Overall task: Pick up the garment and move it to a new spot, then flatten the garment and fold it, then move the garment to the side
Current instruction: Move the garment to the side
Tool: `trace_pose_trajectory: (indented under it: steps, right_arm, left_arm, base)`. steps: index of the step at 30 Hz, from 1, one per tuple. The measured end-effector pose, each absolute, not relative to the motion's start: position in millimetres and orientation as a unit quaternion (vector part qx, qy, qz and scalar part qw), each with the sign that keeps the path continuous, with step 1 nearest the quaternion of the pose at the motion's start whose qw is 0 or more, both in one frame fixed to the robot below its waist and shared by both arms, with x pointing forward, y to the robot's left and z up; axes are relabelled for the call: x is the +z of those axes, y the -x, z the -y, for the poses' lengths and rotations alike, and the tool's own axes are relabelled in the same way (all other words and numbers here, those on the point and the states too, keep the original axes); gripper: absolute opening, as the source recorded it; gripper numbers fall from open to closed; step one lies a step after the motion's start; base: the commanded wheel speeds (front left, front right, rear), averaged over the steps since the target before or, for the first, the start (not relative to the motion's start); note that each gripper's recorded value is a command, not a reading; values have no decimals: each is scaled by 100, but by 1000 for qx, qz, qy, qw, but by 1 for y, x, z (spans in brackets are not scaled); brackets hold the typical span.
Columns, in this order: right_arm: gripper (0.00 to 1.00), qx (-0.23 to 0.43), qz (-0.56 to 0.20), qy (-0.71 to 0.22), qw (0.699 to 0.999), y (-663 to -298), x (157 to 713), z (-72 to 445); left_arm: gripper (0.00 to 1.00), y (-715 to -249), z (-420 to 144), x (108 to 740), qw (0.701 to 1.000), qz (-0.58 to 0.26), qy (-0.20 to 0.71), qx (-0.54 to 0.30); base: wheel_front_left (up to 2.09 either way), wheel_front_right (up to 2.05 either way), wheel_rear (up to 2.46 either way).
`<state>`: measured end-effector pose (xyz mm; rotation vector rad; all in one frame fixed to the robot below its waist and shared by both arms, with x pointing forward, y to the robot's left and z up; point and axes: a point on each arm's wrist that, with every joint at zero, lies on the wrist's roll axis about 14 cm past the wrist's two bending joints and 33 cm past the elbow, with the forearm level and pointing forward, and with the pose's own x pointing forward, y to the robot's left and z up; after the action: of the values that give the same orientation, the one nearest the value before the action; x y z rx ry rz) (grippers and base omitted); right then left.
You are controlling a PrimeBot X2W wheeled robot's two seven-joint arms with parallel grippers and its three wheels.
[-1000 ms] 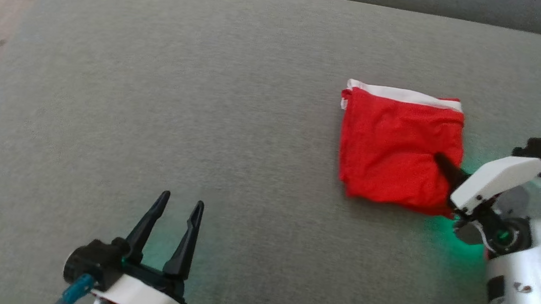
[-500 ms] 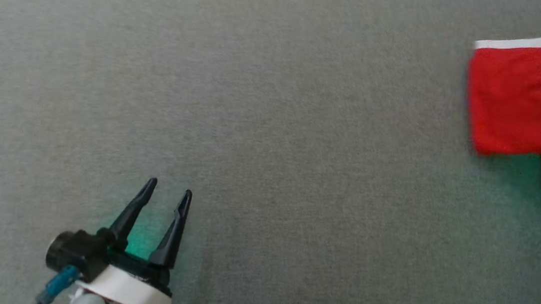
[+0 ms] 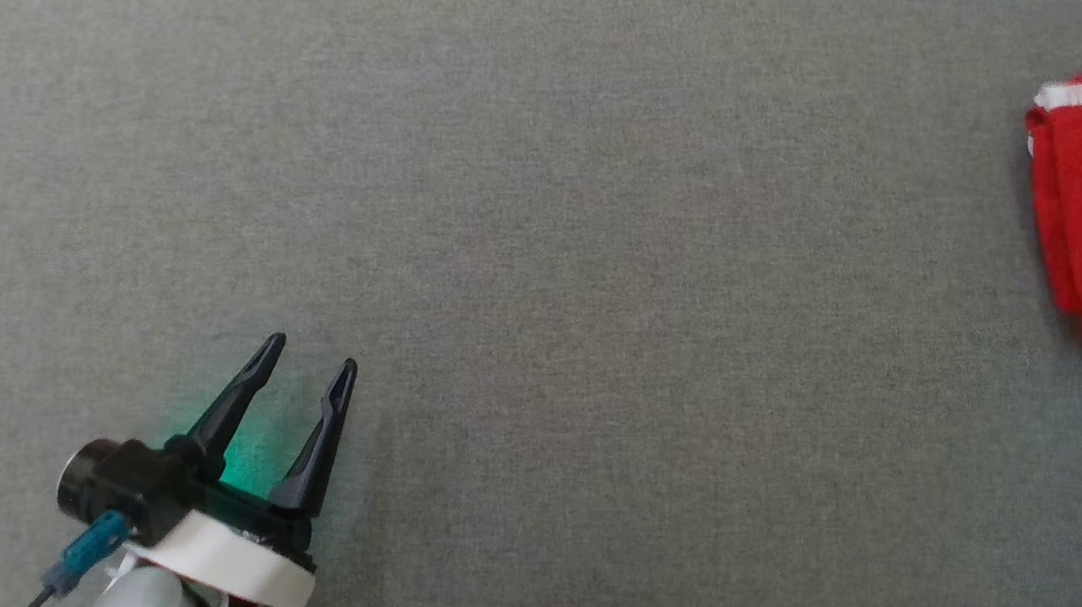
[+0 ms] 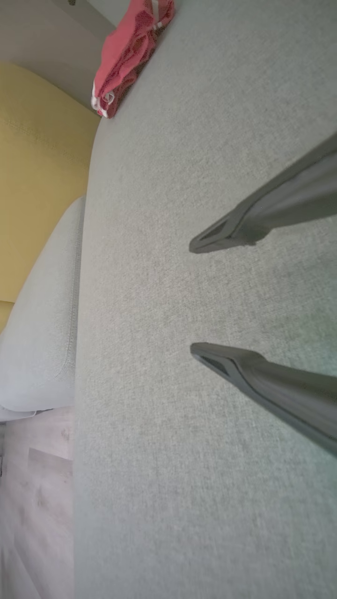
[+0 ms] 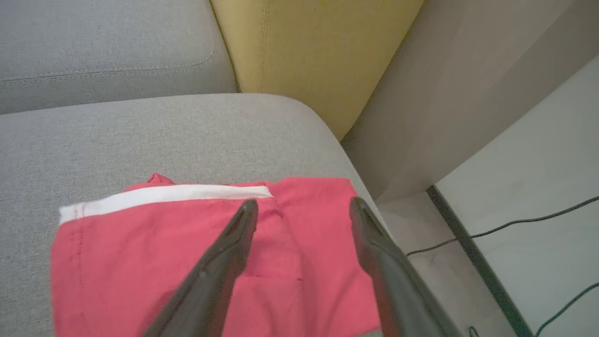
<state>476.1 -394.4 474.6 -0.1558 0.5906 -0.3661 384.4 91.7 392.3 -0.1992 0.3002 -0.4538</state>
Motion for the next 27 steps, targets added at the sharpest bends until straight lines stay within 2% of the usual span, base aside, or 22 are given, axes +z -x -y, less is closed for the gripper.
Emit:
trace_pose_trajectory:
  steps: [6,13,18,27]
  right_arm:
    - [100,-128,-151,97,975,-494,515,341]
    - [100,-41,-72,67,994,-456,516,253]
    - [100,10,-49,36,998,-422,502,203]
    - [100,36,-66,-6,997,-367,450,177]
  left_arm:
    - [100,-386,-100,411,967,-120,109,-195]
    - [100,-367,-118,427,978,-99,115,-144]
    - [100,-348,-129,429,982,-96,118,-114]
    - [100,-327,-164,435,990,-78,104,-47]
  base:
    - [0,0,0]
    - [0,0,0]
    - [0,0,0]
    - [0,0,0]
